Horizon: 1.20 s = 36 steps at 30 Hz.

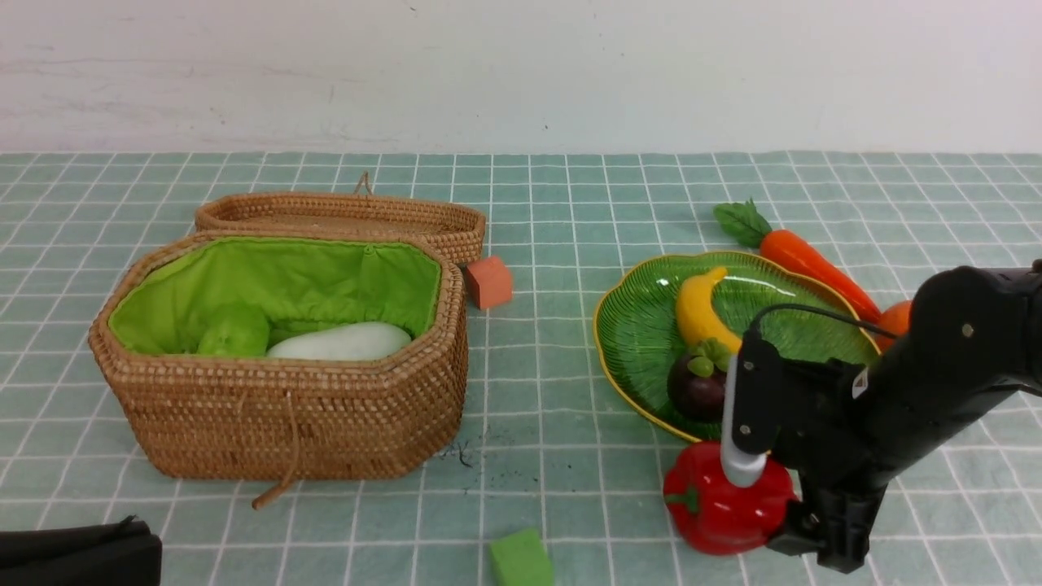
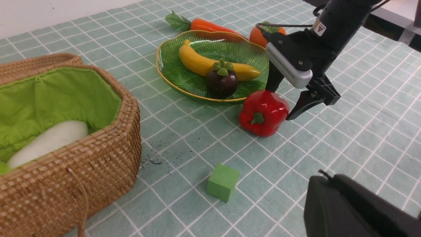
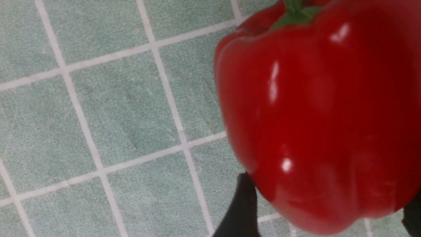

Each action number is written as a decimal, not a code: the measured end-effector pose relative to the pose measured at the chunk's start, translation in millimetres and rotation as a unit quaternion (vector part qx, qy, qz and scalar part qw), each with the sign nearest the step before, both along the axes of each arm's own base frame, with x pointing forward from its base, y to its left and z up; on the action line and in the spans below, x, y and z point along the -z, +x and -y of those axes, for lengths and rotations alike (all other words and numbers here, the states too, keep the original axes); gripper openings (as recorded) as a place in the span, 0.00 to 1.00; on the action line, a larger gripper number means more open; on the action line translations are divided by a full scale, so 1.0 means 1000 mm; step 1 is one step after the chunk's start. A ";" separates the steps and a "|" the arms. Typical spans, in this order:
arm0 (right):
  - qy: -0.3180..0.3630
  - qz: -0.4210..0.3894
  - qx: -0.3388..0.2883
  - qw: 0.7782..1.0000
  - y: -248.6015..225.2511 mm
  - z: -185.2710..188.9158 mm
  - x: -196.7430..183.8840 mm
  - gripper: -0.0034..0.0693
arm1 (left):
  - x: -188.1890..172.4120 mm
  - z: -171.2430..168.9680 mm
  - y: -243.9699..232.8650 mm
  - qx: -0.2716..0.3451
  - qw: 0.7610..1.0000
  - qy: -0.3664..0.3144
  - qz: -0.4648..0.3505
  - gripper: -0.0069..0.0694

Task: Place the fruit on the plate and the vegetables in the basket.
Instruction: Grab a mountain bell pepper with your right arm and put it into the left basket

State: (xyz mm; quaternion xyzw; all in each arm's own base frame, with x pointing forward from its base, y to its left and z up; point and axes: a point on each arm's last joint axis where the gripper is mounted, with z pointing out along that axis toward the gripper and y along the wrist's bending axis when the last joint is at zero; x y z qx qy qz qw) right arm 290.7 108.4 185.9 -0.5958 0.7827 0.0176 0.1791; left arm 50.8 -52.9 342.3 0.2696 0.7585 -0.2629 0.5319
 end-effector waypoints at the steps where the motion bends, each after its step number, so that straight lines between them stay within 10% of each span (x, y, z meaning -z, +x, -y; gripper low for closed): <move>1: 0.000 0.001 -0.002 1.000 0.000 -0.001 0.000 0.88 | 0.000 0.000 0.000 0.000 1.000 0.000 0.000 0.08; 19: 0.001 0.013 -0.026 1.000 0.000 -0.014 0.005 0.87 | 0.000 0.000 0.000 0.000 1.000 0.001 -0.001 0.08; 36: 0.007 0.005 -0.020 1.000 -0.001 -0.016 0.005 0.44 | 0.000 0.000 0.000 0.000 1.000 0.001 -0.002 0.08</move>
